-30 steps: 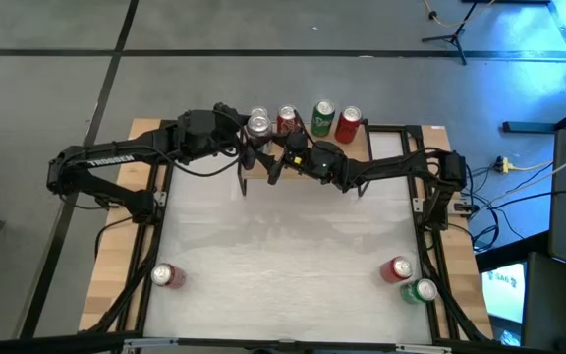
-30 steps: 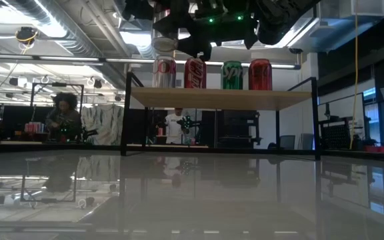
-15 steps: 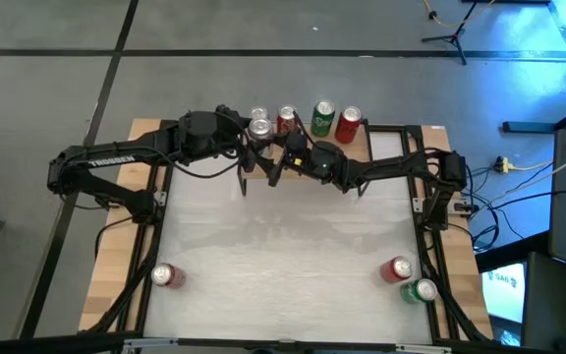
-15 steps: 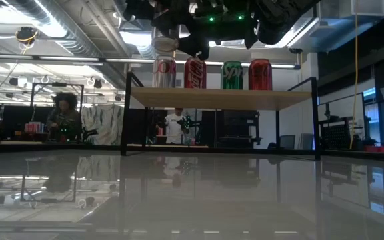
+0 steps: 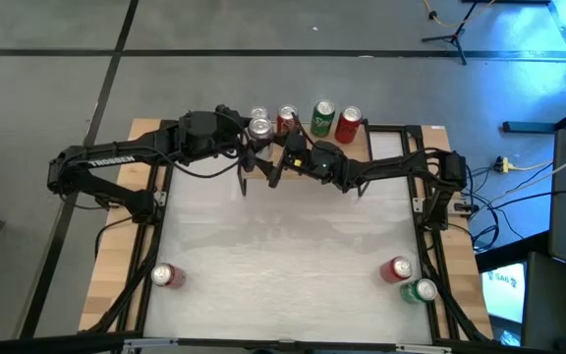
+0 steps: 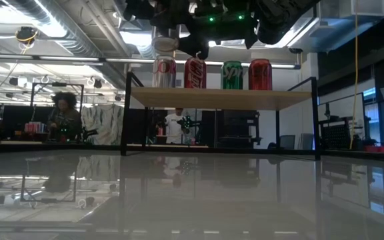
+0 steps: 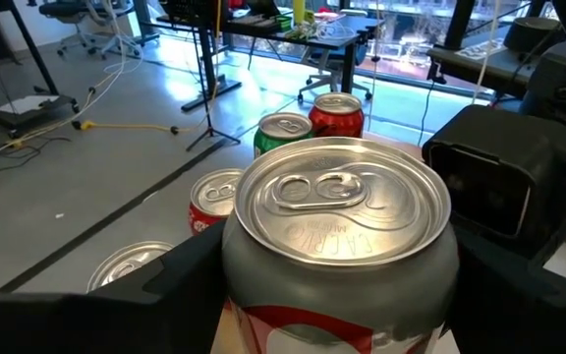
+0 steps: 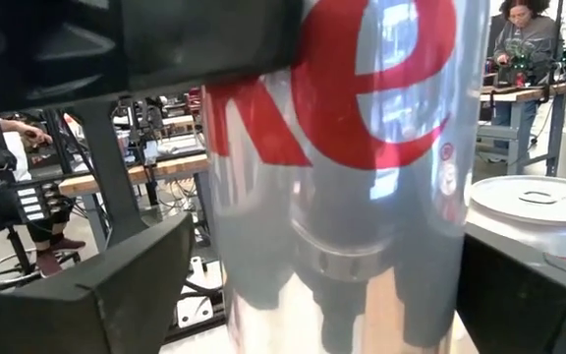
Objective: Place canned beverage on shelf
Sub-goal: Put the red-silver soda can aligned with the other red-silver soda can on the shelf
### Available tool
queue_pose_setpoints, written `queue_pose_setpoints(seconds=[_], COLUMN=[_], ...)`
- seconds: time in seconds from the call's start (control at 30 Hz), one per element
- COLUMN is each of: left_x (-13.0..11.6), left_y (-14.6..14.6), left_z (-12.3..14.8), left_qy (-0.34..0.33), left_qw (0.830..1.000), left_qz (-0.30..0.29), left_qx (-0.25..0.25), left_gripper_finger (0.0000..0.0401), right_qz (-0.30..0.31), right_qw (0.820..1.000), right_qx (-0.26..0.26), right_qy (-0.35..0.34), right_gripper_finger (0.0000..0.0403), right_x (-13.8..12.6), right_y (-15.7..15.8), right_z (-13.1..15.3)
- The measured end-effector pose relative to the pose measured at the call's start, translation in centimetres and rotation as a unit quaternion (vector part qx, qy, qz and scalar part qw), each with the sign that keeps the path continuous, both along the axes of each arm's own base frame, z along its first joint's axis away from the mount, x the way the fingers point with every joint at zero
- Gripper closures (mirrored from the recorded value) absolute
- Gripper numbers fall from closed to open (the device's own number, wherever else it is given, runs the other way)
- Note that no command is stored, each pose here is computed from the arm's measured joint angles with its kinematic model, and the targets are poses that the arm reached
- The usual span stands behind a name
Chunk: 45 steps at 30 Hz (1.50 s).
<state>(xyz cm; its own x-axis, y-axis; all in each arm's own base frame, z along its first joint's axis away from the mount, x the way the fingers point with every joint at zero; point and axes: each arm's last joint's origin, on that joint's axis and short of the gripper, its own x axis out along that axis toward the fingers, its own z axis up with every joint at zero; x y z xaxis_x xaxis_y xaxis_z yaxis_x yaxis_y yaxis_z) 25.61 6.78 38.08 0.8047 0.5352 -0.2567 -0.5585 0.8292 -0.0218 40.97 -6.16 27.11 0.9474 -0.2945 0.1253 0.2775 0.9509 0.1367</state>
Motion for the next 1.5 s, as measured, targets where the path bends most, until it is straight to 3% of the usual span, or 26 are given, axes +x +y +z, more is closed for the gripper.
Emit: queue_pose_setpoints(seconds=[0.3,0.57,0.9,1.23,1.5], left_x=[-0.3,-0.2,0.4,0.2,0.0], left_y=[0.0,0.0,0.1,0.5,0.5], left_z=[-0.7,-1.0,-5.8,-9.0,-9.6], left_qy=[0.042,0.038,0.041,0.031,0.035], left_qw=[0.999,0.999,0.999,0.999,0.999], left_qz=[0.002,0.002,-0.003,0.018,0.023], left_qx=[-0.009,-0.008,0.010,0.022,0.023], left_gripper_finger=[0.0117,0.0117,0.0117,0.0117,0.0117], right_qz=[-0.003,-0.001,0.001,0.001,0.001], right_qw=[0.995,0.989,0.983,0.983,0.984], right_qx=[-0.048,-0.047,-0.065,-0.066,-0.066], right_qy=[0.083,0.139,0.172,0.169,0.165], right_gripper_finger=[0.0008,0.0008,0.0008,0.0008,0.0008], right_x=[-1.9,-5.3,-9.9,-10.2,-10.2], right_y=[0.3,0.7,1.4,1.4,1.4], right_z=[2.0,5.2,8.7,9.0,9.1])
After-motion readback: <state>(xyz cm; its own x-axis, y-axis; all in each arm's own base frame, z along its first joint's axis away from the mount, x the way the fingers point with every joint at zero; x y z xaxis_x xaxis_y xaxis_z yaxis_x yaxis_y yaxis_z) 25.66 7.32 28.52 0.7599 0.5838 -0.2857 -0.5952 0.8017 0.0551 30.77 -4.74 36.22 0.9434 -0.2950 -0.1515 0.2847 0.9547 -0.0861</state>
